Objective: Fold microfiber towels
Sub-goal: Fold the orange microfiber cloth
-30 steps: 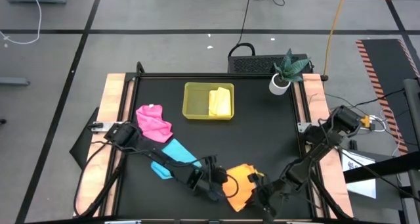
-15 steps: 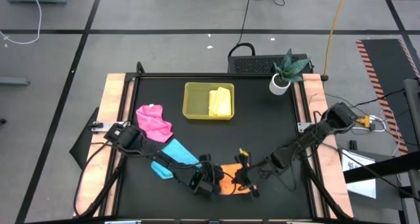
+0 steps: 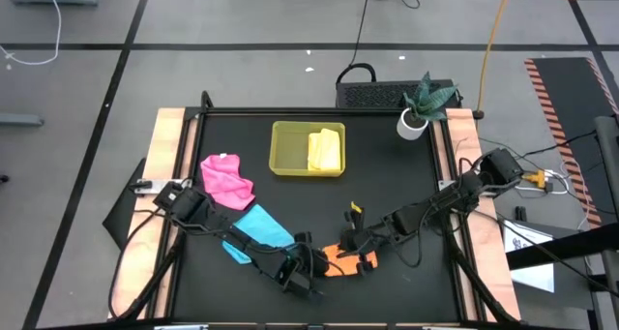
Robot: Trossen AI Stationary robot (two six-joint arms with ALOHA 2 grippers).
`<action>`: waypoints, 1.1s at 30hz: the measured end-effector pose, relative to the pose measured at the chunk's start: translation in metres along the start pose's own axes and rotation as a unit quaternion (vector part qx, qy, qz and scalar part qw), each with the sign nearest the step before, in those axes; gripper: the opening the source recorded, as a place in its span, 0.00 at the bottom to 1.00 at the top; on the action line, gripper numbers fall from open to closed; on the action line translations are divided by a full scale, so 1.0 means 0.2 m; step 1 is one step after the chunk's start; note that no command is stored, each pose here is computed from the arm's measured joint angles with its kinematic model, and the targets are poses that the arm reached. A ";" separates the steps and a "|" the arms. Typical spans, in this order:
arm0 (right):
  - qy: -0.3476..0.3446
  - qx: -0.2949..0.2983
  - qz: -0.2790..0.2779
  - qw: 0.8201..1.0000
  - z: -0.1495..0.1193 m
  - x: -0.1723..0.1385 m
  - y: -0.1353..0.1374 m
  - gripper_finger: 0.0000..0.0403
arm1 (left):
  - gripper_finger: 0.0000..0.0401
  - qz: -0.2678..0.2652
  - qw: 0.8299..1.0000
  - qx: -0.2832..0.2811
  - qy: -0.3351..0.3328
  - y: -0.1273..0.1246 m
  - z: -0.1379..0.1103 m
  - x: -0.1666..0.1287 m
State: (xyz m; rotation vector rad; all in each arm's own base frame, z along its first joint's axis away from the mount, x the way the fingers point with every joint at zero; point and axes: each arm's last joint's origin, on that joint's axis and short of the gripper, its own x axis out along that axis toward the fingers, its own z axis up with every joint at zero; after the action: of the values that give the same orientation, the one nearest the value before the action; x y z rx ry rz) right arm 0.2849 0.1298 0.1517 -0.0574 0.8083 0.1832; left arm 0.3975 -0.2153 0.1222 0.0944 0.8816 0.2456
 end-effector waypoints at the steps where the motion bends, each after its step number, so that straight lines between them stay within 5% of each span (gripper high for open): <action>1: 0.001 0.001 -0.008 1.000 -0.01 0.00 -0.01 0.00 | 0.02 0.000 1.000 0.003 0.002 0.00 -0.01 0.00; 18: -0.035 0.008 0.012 0.999 -0.04 -0.03 0.04 0.00 | 0.01 0.013 1.000 -0.023 -0.006 0.03 0.03 -0.02; 27: -0.059 0.092 0.048 0.993 -0.01 -0.13 0.12 0.00 | 0.02 0.032 0.998 -0.044 -0.012 0.07 0.04 0.05; 33: -0.043 0.105 0.026 0.993 -0.05 -0.07 0.12 0.00 | 0.02 0.028 0.998 -0.047 -0.020 0.07 0.05 0.04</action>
State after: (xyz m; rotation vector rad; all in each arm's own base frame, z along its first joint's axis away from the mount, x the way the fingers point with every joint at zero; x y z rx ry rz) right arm 0.2645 0.1501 0.1560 0.1689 0.7399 0.1472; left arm 0.4075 -0.1997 0.1257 0.0372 0.8266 0.3357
